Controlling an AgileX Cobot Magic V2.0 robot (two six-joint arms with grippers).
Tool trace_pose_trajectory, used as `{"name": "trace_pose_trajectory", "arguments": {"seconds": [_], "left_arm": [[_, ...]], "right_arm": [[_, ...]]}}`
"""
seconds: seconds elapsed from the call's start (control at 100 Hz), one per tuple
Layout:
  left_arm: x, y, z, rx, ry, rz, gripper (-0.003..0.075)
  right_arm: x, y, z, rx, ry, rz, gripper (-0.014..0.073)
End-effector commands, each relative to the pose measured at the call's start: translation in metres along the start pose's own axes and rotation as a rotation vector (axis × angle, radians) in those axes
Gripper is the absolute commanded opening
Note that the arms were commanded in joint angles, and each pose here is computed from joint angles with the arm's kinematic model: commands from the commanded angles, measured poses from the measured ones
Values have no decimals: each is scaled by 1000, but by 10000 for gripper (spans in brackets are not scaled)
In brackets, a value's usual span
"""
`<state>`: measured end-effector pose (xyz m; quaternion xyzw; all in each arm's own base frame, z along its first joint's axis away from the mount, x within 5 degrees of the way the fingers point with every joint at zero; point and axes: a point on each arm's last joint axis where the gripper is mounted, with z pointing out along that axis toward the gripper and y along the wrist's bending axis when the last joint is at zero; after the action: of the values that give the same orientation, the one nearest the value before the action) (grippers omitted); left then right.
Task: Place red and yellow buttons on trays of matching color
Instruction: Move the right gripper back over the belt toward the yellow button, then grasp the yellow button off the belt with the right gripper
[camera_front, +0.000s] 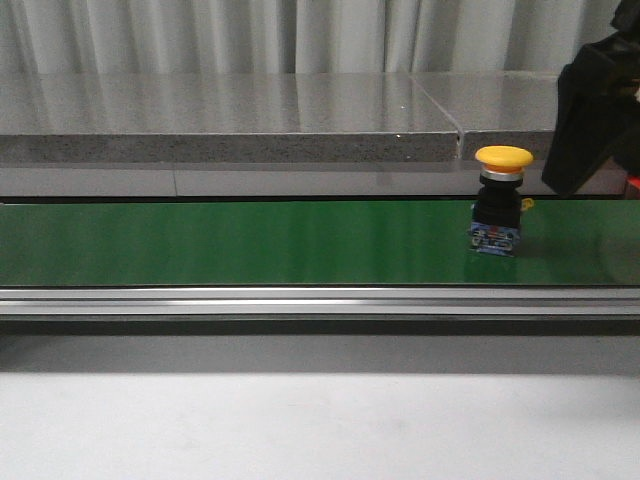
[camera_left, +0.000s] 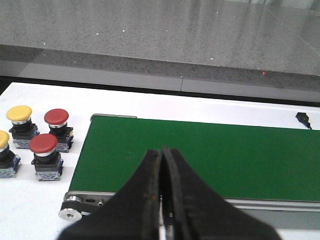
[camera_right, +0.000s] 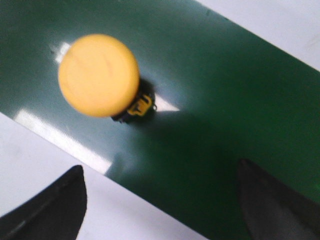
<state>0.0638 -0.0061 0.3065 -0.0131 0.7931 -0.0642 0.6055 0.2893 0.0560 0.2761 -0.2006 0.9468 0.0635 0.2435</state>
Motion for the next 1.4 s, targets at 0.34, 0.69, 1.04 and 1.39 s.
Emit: {"name": "trace_pose_trajectory", "arguments": {"seconds": [0.34,0.69,1.04,1.39], "left_arm": [[-14,-2,-3,20,-91,-1,-19],[-14,-2,-3,20,-91,-1,-19],[-14,-2,-3,20,-91,-1,-19],[-14,-2,-3,20,-91,-1,-19]], "right_arm": [[-32,1,1,16,-146,-9,601],[-27,1,13,-14,-59,4,188],[-28,-16,-31,45,-135,107,130],[19,-108,-98,289,-239,471,130]]}}
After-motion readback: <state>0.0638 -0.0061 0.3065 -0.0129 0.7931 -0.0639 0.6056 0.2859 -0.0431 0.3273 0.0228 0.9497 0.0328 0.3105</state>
